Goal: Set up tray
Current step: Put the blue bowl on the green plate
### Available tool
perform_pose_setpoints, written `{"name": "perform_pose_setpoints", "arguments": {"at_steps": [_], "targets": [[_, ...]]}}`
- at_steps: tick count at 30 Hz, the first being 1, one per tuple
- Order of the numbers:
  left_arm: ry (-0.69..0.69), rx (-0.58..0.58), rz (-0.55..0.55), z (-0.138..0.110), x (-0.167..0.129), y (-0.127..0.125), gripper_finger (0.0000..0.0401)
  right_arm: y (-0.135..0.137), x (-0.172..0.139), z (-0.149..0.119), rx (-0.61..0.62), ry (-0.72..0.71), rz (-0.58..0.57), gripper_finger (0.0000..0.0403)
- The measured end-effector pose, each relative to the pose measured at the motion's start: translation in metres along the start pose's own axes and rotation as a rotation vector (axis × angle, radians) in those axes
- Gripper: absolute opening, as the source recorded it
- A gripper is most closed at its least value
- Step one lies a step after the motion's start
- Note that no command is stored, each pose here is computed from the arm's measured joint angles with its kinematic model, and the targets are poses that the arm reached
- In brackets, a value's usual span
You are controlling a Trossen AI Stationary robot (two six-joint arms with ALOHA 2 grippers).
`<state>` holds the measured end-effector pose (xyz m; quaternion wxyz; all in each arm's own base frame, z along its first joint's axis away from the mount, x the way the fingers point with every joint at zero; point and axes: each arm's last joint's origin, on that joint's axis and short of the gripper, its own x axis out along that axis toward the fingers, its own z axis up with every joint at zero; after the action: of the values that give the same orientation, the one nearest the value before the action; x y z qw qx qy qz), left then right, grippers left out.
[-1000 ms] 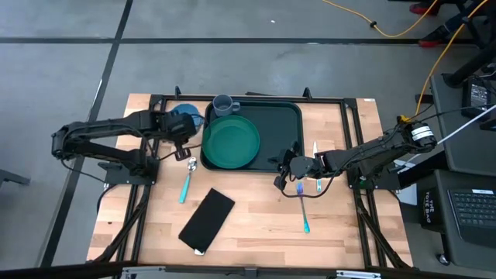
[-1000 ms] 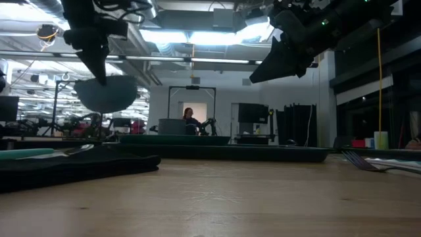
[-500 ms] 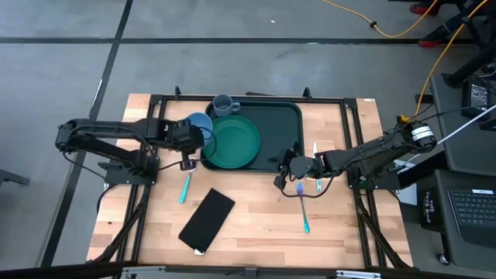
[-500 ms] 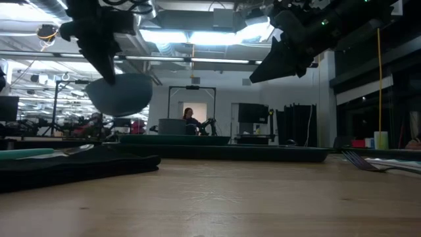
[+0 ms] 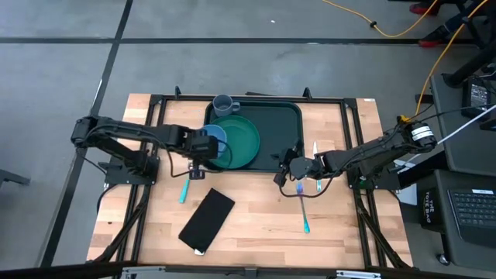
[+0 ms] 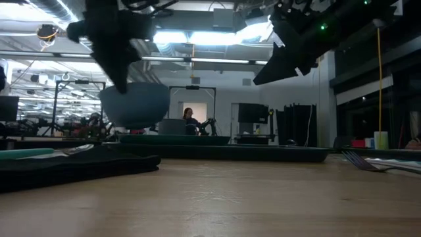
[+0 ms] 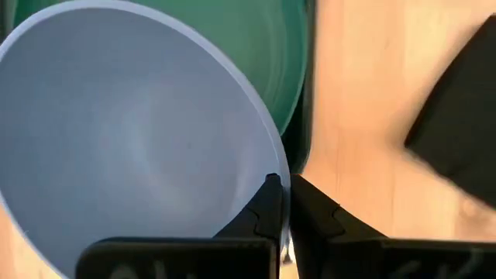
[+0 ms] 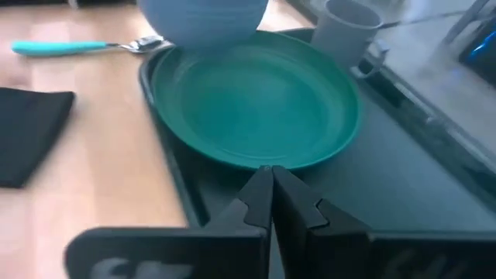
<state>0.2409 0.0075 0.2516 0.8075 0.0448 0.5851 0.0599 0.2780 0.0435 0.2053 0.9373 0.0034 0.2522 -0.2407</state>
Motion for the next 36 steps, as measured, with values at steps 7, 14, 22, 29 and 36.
{"name": "perform_pose_setpoints", "arguments": {"at_steps": [7,14,22,29,36], "targets": [[-0.035,0.129,-0.006,0.040,-0.004,0.001,0.0003,-0.005,0.004,0.001,-0.018,0.003,-0.012,0.0013],[0.041,0.179,0.006,0.068,0.016,0.001,0.0003,-0.007,0.005,0.001,0.009,0.011,-0.011,0.0028],[0.165,0.194,0.035,0.082,0.049,0.014,0.0003,-0.008,0.006,-0.004,0.016,-0.003,-0.006,0.0029],[0.173,0.173,0.044,0.083,0.058,0.029,0.0003,-0.012,0.009,-0.024,0.040,-0.039,0.003,0.0029],[0.157,0.157,0.043,0.083,0.060,0.032,0.0003,-0.014,0.010,-0.024,0.025,-0.101,0.009,0.0029]]}}
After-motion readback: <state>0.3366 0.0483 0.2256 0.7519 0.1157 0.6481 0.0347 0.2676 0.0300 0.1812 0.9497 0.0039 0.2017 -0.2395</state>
